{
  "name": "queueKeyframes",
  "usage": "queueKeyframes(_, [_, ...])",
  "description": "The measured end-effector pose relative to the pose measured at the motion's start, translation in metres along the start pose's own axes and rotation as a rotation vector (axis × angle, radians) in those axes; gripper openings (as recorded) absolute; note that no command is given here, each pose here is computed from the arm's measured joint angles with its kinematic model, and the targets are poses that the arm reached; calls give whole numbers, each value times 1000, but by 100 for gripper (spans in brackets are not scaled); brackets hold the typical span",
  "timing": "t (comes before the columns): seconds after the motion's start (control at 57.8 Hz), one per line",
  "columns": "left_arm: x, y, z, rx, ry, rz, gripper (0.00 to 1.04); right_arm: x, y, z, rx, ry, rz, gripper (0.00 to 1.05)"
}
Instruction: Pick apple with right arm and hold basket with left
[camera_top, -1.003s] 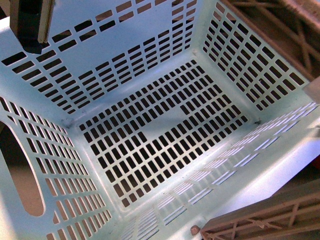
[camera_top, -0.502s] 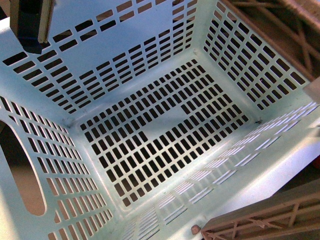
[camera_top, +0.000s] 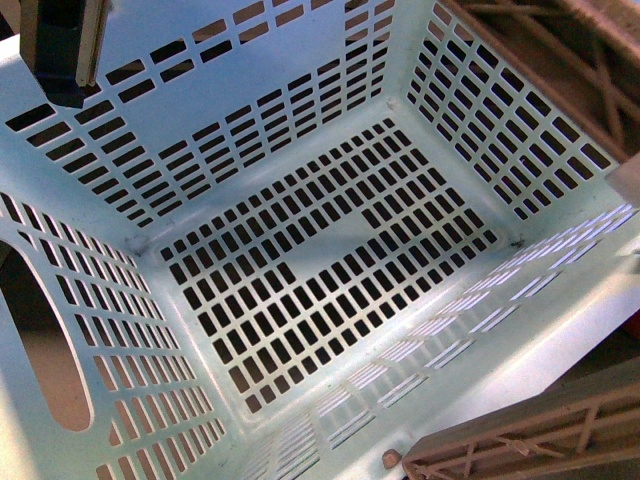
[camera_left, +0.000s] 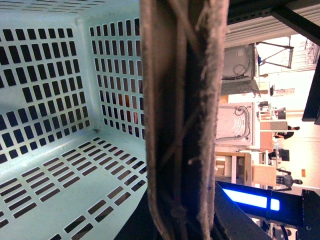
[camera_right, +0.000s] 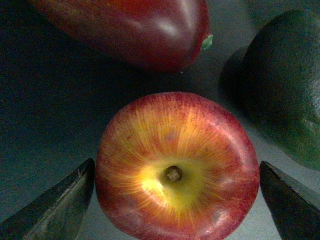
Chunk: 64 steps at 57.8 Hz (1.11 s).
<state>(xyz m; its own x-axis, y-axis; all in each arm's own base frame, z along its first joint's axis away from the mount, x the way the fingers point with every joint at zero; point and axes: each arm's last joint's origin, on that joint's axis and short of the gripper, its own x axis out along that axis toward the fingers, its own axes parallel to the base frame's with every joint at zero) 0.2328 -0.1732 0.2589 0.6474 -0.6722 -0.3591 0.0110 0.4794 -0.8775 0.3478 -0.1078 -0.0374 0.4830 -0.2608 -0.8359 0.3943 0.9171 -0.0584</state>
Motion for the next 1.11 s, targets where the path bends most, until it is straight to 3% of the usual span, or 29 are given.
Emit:
queueKeyframes(0.069, [0,0,0,0,0,0,8,0,-1,-1,3,3,-1,79])
queueKeyframes(0.173, [0,0,0,0,0,0,8,-2,-3,-4,6,-2,4,76])
queueKeyframes(0.467, [0,0,0,0,1,-1,8,-52,-14,-1,-7,-59,71,74])
queueKeyframes(0.796, [0,0,0,0,2,-1,8,-190,-11,48,-64,-328,195,74])
queueKeyframes(0.934, [0,0,0,0,3,-1,8,-267,8,64,-64,-503,273,74])
queueKeyframes(1.107, [0,0,0,0,2,-1,8,-335,37,60,-74,-644,395,74])
